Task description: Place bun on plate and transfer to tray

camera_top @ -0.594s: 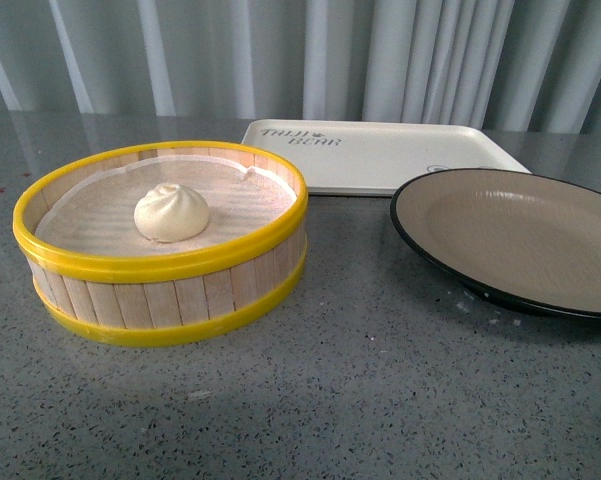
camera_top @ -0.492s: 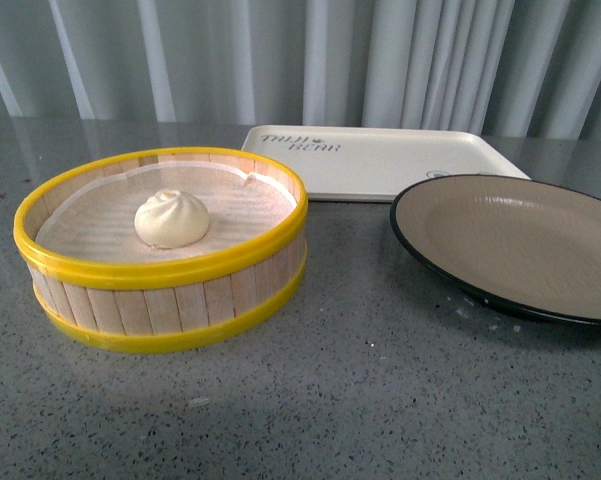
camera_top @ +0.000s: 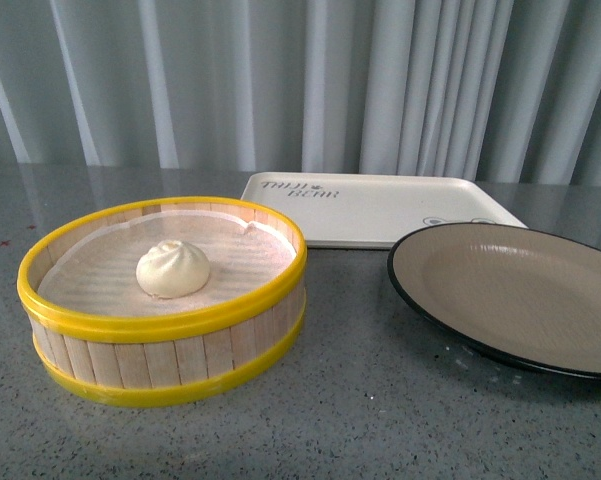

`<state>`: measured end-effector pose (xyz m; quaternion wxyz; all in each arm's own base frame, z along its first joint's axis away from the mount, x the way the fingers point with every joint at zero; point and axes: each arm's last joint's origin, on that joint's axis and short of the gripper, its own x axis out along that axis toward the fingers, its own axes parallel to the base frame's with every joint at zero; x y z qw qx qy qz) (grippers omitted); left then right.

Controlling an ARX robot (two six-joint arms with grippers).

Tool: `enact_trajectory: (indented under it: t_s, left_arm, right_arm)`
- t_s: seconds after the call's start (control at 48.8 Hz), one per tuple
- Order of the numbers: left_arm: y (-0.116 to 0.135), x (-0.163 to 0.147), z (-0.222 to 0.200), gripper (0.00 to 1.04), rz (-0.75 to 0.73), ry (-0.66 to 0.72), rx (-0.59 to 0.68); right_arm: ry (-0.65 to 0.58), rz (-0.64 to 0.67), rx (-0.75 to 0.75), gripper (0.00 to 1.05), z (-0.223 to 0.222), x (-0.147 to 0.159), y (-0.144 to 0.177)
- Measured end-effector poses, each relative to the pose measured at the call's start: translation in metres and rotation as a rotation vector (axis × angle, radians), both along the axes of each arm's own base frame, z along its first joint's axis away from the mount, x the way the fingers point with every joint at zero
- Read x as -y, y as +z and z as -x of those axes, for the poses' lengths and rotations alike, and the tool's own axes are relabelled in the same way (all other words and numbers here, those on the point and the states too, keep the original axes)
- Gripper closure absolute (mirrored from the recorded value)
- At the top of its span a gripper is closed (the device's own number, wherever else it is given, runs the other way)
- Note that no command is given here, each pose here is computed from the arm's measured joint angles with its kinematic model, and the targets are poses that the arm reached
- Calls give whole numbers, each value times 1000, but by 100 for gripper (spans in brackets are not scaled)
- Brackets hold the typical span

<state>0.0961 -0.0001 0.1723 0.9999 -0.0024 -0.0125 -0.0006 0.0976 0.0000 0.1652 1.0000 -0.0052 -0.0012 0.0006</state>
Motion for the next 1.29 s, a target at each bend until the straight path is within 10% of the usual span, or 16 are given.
enact_trajectory:
  t_s: [0.287,0.369,0.533,0.819,1.291]
  left_arm:
    - [0,0,0,7,0,0,0]
    - [-1,0,-3,7,133,-6,-200]
    - [49,5,-43,7,337,-81,-223]
    - [120,42,-131,7,146,-302,-285]
    - [98,93,-230,7,-54,-256,-615]
  right_arm:
    - [0,0,0,9,0,0,0]
    - [0,0,0,9,0,0,0]
    - [0,0,0,9,0,0,0]
    - [0,0,0,9,0,0,0]
    - [0,0,0,9,0,0,0]
